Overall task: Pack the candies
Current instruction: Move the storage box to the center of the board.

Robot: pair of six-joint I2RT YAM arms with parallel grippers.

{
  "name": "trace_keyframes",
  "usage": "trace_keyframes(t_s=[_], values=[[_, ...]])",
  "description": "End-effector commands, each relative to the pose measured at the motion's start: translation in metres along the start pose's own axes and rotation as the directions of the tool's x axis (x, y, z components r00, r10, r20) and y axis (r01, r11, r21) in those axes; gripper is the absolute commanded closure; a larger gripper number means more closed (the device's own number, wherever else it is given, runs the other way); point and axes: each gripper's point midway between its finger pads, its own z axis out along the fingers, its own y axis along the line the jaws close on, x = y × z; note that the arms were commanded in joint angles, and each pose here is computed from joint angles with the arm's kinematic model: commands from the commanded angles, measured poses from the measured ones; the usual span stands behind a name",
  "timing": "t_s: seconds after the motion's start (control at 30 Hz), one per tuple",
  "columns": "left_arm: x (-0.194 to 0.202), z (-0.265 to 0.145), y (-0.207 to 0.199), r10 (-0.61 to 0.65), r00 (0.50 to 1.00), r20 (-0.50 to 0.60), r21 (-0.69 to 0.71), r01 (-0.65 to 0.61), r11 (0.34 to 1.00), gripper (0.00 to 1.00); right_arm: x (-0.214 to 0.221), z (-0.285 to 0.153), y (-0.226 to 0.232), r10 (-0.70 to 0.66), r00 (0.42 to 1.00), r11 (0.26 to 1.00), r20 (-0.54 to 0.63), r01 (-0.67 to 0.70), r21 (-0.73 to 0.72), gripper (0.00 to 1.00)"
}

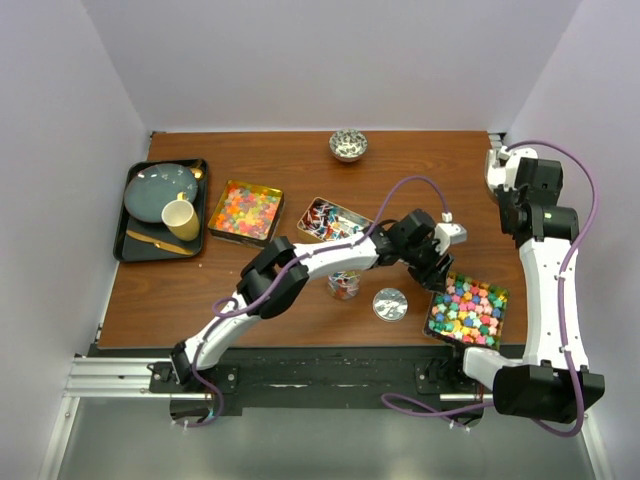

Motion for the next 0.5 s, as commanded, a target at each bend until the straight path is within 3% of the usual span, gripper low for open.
trace_keyframes(t_s=[0.0,0.3,0.47], values=[[-0.024,0.011,-0.01,0.011,0.997,0.083,-0.01,-0.01,1.0,0.46,-0.013,-0.006,-0.004,0.018,0.999,1.0,0.051,-0.018,-0.004,1.0],[-0.02,-0.003,0.063,-0.061,0.993,0.103,-0.272,0.087,0.958,0.49,-0.007,-0.002,0.003,0.03,0.999,0.999,0.03,-0.029,-0.027,1.0],[-0.03,-0.022,0.099,-0.105,0.984,0.144,-0.337,0.149,0.93,0.5,-0.005,0.002,0.008,0.046,0.999,0.998,0.018,-0.046,-0.043,1.0]])
